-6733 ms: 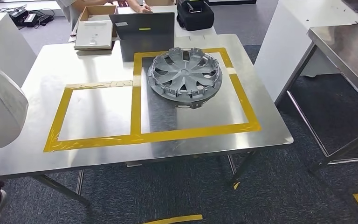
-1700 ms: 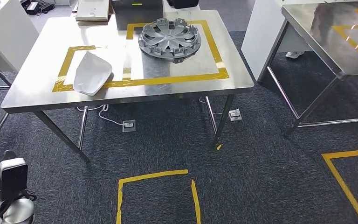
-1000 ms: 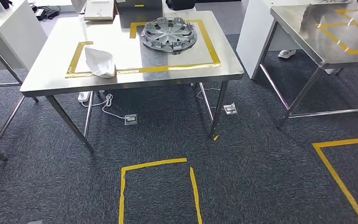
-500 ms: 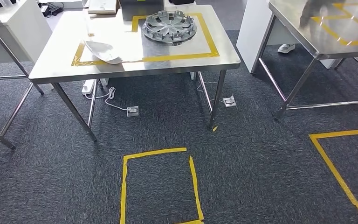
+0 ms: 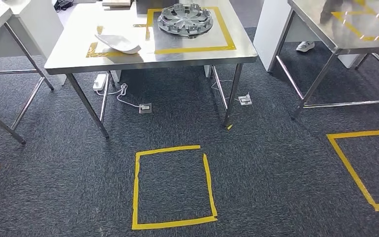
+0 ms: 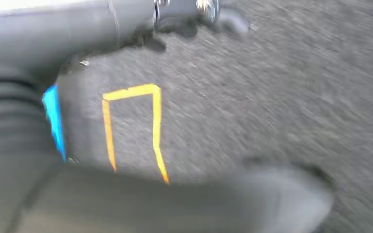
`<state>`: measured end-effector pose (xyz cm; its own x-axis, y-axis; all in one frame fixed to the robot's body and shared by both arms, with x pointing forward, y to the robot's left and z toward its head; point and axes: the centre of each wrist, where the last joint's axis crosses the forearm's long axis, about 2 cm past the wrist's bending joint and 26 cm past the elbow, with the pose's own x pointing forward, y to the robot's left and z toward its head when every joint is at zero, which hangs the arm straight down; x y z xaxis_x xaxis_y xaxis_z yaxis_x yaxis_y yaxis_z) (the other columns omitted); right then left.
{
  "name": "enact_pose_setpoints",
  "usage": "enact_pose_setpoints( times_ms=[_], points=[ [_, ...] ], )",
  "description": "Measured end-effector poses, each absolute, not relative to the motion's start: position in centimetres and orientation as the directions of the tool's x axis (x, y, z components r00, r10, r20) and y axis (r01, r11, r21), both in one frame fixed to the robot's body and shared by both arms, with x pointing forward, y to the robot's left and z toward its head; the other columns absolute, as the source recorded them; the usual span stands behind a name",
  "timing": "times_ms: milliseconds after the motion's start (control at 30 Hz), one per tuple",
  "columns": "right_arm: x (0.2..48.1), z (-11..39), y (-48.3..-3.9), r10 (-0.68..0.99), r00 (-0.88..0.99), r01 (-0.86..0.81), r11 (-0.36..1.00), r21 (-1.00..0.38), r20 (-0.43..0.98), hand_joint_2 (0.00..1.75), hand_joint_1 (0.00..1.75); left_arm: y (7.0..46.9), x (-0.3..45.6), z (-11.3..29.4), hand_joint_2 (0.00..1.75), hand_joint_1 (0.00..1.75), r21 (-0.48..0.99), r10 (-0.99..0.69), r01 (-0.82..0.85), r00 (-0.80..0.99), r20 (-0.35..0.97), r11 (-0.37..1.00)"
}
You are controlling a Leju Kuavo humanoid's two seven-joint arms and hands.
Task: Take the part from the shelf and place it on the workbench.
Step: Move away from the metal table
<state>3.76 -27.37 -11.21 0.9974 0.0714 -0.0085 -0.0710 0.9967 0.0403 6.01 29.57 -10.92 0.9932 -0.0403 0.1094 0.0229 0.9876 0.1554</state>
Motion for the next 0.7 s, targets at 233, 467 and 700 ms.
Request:
enact_pose_setpoints(
  times_ms=[233,467,700],
  points=[
    [0.3,-11.5,-27.6,0.047,0.998,-0.045,0.998,0.036,-0.038,1.75,0.00,29.6,6.6,-10.8,1.75,0.00,0.137,-0.032,0.011,0.988,0.154,0.991],
    [-3.0,-11.5,-27.9,0.020,0.998,-0.018,0.999,0.029,-0.054,1.75,0.00,29.7,8.3,-10.3,1.75,0.00,0.116,-0.022,-0.008,0.966,0.257,0.993],
    [-2.2,-11.5,-28.6,0.002,0.999,-0.002,1.000,0.003,0.032,0.87,0.00,29.5,5.8,-10.7,0.44,0.00,0.077,-0.005,-0.015,0.966,0.258,0.997]
  ],
)
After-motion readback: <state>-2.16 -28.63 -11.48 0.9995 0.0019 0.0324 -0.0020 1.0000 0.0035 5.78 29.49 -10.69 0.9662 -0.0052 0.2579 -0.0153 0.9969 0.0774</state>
